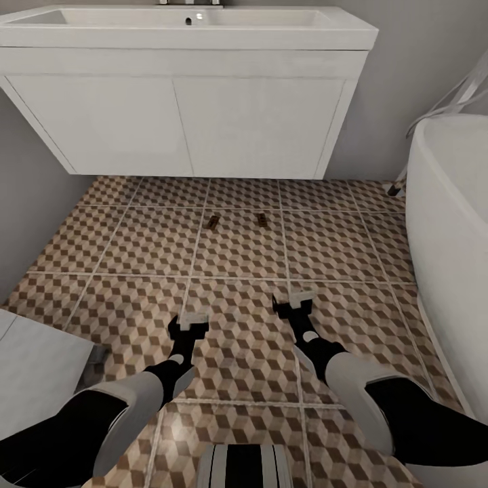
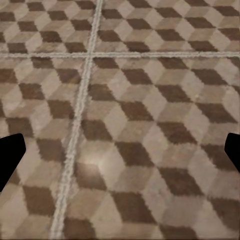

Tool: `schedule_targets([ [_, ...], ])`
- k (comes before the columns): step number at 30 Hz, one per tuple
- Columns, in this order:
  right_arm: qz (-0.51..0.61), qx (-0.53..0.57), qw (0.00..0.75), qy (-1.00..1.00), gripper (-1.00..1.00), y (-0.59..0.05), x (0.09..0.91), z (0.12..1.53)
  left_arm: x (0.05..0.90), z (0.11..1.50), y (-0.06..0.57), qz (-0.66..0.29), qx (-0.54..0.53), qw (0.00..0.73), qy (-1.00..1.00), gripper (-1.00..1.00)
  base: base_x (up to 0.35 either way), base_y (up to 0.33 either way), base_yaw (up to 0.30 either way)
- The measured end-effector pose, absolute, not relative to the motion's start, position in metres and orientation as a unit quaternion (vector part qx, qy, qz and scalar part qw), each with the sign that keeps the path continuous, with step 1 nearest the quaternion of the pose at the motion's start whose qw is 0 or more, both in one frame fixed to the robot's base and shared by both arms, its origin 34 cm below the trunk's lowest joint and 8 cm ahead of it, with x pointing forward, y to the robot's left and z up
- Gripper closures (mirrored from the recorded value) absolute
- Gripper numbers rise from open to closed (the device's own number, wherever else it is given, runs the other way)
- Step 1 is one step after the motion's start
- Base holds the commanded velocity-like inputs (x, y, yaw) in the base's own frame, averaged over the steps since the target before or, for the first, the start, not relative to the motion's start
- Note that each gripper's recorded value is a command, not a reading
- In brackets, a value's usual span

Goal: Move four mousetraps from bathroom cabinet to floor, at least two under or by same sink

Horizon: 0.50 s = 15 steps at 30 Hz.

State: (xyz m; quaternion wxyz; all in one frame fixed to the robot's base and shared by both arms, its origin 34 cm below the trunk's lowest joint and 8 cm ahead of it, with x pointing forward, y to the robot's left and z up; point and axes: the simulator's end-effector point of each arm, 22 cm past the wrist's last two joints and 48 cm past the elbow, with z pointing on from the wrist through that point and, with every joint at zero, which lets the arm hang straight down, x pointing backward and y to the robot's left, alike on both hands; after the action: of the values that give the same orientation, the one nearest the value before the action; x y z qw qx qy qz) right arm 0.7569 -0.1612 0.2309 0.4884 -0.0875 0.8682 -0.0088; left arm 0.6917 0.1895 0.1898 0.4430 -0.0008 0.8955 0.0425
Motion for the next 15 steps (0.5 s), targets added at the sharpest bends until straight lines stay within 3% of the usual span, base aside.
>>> schedule_targets([
  [15,-0.011,-0.086,0.513,0.854,-1.00,-0.165,0.764,0.261,0.689,0.215,0.189,0.039,-0.007,0.475,0.879,-1.00,0.000,0.000,0.000],
])
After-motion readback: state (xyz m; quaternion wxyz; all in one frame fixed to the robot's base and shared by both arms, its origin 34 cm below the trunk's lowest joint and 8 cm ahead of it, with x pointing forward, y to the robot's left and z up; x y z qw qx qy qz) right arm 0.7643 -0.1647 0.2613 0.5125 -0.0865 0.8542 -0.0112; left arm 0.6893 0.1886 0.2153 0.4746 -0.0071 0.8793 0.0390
